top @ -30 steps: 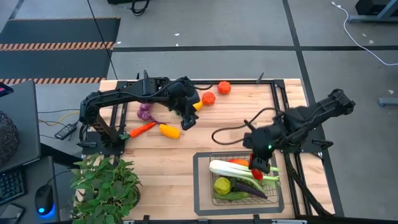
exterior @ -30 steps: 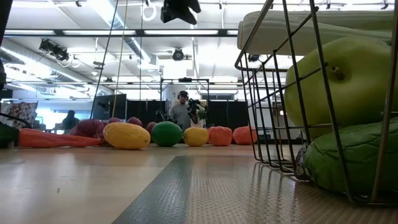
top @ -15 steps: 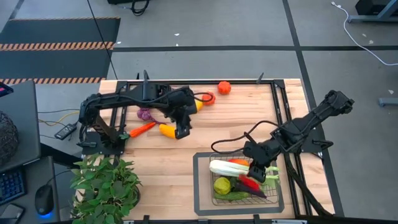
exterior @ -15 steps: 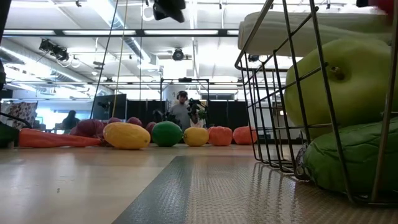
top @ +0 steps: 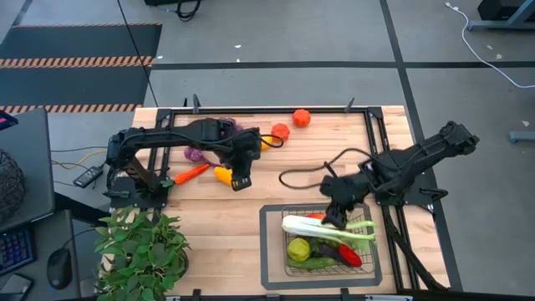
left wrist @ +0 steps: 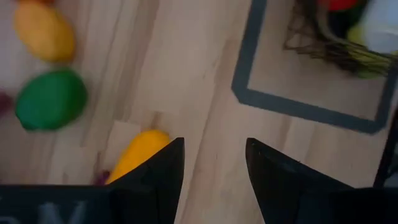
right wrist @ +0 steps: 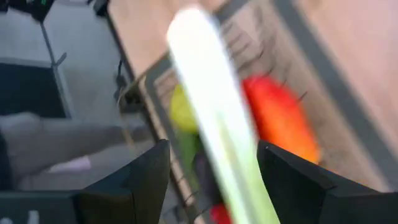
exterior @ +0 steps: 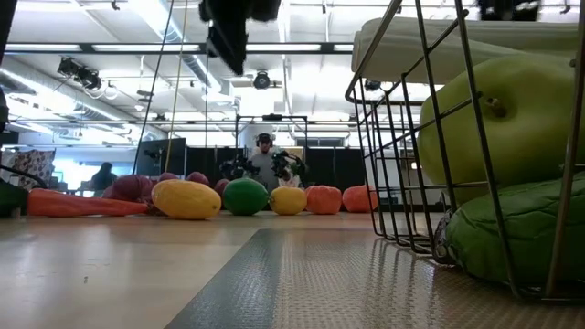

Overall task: Build produce basket
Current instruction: Put the tangerine into the wire basket

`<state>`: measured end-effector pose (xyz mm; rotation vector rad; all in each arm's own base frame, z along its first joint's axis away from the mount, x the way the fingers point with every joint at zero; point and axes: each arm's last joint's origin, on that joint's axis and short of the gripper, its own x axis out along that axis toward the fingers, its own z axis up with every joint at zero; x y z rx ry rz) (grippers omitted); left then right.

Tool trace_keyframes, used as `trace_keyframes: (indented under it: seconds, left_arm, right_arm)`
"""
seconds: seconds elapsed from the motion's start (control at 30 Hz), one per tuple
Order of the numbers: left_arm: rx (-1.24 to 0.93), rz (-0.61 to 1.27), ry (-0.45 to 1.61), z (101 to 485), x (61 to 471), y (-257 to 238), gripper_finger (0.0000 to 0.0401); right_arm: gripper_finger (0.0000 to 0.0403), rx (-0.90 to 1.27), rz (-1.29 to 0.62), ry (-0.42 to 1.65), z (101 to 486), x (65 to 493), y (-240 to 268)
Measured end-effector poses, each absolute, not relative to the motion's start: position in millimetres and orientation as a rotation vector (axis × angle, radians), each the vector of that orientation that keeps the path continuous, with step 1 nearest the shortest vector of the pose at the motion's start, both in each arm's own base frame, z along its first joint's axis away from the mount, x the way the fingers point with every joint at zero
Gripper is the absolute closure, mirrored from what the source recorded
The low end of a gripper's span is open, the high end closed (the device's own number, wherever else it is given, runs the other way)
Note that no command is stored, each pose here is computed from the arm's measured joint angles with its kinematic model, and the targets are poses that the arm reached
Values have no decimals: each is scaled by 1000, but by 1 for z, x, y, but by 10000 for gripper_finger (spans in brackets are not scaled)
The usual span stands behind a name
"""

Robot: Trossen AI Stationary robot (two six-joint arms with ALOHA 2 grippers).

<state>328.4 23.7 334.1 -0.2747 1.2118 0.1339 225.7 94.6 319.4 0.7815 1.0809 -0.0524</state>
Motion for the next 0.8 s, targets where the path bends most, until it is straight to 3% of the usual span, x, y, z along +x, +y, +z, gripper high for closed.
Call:
trace_keyframes:
  seconds: [0.33,0.57,0.8]
  left_arm:
    - [-433,280,1295,295,325,26,216]
    - [-622,382,1041,304,344,14,216]
    - [-672,420,790,329,347,8,216]
  right_arm:
    - [158,652,-244,924,323,240,23]
    - [157,602,-391,838,324,242,-39]
    - [147,630,-486,801,320,236,-91]
